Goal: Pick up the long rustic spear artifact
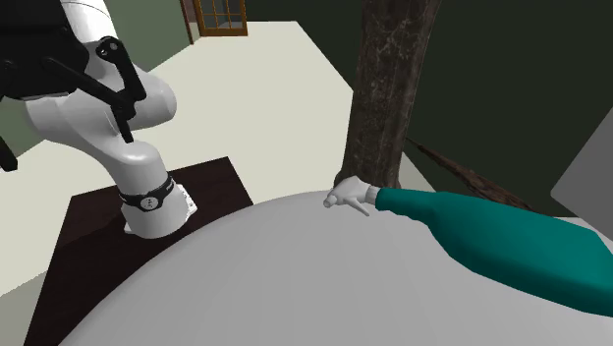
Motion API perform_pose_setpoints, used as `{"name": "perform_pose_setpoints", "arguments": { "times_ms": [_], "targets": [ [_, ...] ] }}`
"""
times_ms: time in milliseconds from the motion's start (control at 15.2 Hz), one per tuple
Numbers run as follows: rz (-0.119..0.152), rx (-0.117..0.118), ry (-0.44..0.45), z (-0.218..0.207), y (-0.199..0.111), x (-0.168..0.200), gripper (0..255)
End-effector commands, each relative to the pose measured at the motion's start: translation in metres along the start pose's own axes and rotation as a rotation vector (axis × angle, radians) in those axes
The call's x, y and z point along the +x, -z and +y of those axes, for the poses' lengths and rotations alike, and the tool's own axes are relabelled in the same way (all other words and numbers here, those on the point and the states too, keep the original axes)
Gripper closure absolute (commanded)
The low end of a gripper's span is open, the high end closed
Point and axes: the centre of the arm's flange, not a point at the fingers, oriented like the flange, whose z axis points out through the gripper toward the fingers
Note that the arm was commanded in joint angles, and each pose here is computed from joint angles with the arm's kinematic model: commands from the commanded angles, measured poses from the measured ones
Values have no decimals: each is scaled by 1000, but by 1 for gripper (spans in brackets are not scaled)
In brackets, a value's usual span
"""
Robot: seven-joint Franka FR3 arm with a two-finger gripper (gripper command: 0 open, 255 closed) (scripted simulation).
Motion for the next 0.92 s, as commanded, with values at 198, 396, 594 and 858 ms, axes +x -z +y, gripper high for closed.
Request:
{"name": "perform_pose_setpoints", "arguments": {
  "times_ms": [198, 396, 594, 858],
  "targets": [
    [5, 5, -16, -33, -2, 20, 0],
    [9, 10, -31, -66, -4, 40, 0],
    [14, 15, -47, -98, -6, 60, 0],
    [20, 22, -67, -141, -8, 89, 0]
  ]
}}
